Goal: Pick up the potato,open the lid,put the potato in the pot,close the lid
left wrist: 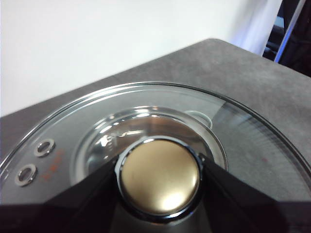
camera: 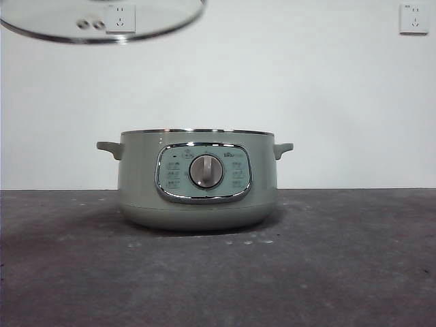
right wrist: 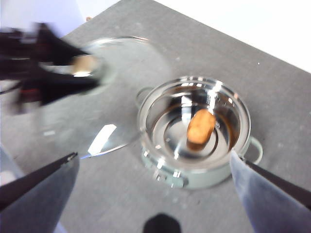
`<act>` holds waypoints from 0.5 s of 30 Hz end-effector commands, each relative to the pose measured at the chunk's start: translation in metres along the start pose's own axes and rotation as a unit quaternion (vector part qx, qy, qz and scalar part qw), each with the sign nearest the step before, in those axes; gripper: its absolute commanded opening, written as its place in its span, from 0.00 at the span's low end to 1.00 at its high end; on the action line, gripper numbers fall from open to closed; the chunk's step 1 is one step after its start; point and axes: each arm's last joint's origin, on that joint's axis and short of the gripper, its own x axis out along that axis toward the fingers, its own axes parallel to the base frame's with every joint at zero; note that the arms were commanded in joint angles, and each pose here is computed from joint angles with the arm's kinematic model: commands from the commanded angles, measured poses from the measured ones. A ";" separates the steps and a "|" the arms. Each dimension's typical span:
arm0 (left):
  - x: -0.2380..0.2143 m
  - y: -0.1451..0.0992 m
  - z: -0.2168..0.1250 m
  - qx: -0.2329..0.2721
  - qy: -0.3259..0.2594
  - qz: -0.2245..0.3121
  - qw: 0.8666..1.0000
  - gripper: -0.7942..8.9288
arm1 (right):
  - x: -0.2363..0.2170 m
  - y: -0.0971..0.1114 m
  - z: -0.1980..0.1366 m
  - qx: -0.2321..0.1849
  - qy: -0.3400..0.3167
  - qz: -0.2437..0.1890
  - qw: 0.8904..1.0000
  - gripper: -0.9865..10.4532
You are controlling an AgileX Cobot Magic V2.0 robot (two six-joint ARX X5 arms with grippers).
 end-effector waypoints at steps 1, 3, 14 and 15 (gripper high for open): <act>0.016 -0.004 0.009 0.020 -0.037 -0.011 0.999 0.07 | -0.007 0.004 -0.017 0.012 0.025 0.004 1.000 0.55; 0.028 -0.005 0.008 0.023 -0.037 -0.007 0.999 0.07 | -0.014 0.007 -0.029 0.014 0.033 0.004 0.999 0.55; 0.099 -0.001 0.031 0.024 -0.006 -0.012 1.000 0.07 | -0.042 0.024 -0.128 0.053 0.090 0.004 0.995 0.55; 0.107 0.000 0.032 0.023 -0.002 -0.012 1.000 0.07 | -0.044 0.025 -0.138 0.061 0.094 -0.005 0.994 0.55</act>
